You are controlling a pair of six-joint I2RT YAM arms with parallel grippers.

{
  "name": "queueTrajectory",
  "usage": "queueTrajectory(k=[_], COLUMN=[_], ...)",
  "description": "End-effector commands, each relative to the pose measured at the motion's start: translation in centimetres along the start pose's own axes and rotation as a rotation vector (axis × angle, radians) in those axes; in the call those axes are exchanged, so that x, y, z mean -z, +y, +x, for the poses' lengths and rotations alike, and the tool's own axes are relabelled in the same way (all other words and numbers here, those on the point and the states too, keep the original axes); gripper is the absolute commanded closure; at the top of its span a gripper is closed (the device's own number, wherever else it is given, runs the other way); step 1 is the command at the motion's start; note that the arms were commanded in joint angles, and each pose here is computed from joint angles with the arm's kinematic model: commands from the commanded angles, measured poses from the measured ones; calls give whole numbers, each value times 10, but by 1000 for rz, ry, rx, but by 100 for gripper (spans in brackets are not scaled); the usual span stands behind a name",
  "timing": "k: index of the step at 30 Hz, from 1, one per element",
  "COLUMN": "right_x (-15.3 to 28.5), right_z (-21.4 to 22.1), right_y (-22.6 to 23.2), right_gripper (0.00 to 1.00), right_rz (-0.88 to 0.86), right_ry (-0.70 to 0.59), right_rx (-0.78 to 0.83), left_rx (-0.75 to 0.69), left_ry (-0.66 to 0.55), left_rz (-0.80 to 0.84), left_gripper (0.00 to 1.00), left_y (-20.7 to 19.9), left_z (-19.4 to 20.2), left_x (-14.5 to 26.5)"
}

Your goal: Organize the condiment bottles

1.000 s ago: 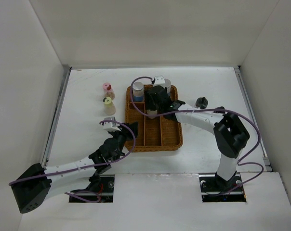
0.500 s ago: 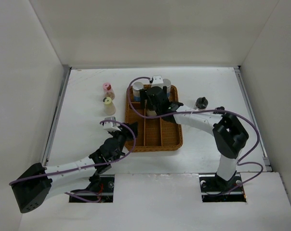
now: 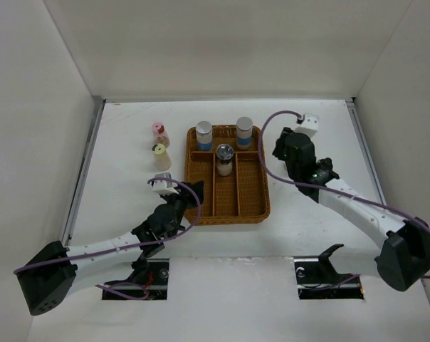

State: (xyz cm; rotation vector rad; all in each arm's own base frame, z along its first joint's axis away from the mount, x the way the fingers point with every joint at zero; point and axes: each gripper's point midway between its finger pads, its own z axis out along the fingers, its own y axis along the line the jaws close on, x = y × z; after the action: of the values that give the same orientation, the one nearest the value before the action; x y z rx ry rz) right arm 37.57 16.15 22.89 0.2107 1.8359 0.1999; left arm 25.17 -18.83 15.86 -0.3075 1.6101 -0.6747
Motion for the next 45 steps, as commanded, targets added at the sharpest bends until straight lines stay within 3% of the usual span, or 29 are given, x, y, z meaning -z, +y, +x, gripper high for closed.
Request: queueTrajectory(k=[1, 6, 9, 12, 18, 23, 28, 31, 37, 45], right_x=[4, -3, -12, -27, -54, -63, -67, -56, -10, 29], right_z=[12, 34, 43, 38, 32, 38, 32, 14, -22, -16], right_y=[-54, -109, -119, -121, -122, -122, -122, -117, -54, 60], right_gripper=[58, 23, 13, 10, 12, 19, 43, 48, 50, 50], right_rz=[139, 288, 311, 291, 268, 273, 277, 272, 114, -163], right_ry=[10, 73, 105, 99, 110, 119, 96, 38, -57, -43], right_rx=[-30, 14, 21, 20, 49, 52, 50, 48, 51, 64], left_rx=[49, 48, 44, 41, 35, 32, 29, 28, 26, 36], left_ry=[-31, -25, -21, -16, -7, -6, -3, -2, 1, -9], left_rz=[35, 38, 35, 37, 36, 33, 31, 28, 26, 26], left_gripper=[48, 47, 47, 46, 46, 46, 46, 46, 46, 46], left_y=[-17, -18, -18, -18, -18, -17, -17, -16, -16, -16], left_z=[-12, -11, -9, -8, -5, -4, -3, -3, -1, -4], left_x=[-4, -5, -6, -6, -8, -8, -8, -9, -10, -9])
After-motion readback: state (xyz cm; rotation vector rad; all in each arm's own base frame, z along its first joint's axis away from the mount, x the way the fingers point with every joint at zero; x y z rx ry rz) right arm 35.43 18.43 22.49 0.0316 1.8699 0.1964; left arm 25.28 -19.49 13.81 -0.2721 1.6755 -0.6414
